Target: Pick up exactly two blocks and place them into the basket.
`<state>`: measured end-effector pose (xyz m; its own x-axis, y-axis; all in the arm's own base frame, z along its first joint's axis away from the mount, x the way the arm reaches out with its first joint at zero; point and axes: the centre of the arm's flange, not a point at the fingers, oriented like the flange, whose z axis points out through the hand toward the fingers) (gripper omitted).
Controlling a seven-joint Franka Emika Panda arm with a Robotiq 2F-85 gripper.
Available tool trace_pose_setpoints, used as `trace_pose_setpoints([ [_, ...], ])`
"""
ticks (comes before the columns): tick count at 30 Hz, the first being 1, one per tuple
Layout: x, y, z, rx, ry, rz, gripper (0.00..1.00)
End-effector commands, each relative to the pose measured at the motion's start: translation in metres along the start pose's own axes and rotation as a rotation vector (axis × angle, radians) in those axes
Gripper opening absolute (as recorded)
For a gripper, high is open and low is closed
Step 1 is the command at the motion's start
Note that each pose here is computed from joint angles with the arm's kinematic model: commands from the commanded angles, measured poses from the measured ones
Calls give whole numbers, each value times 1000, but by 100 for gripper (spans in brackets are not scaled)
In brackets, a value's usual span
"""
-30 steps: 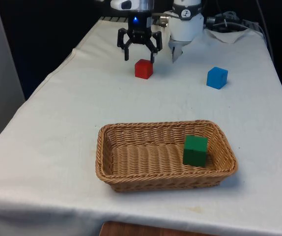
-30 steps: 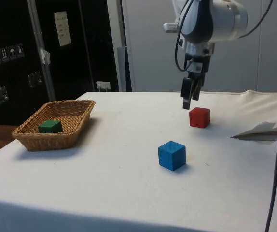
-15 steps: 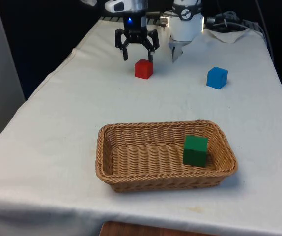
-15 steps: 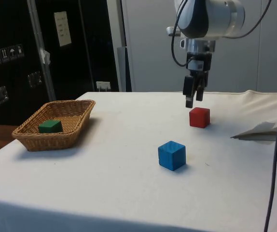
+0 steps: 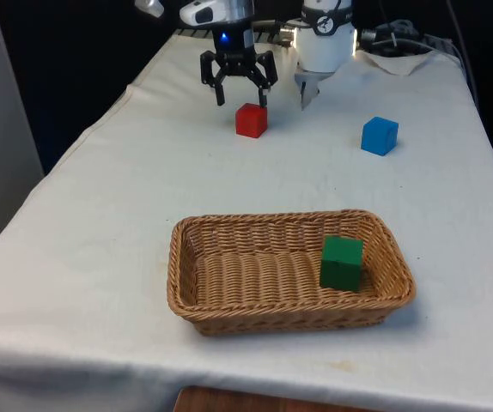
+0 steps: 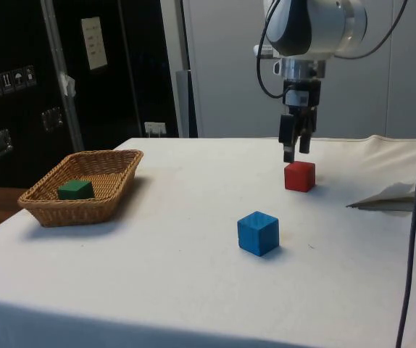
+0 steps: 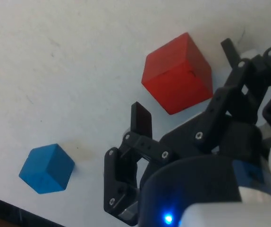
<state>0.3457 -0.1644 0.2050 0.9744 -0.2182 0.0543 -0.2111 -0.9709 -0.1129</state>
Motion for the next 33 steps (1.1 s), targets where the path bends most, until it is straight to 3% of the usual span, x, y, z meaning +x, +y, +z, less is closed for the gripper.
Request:
trace_pose_setpoints([
  [1,0,-1,-1,10,6,6,100],
  [18,-4,-6,5,21,-35,15,100],
  [33,0,-15,6,66,-54,62,100],
])
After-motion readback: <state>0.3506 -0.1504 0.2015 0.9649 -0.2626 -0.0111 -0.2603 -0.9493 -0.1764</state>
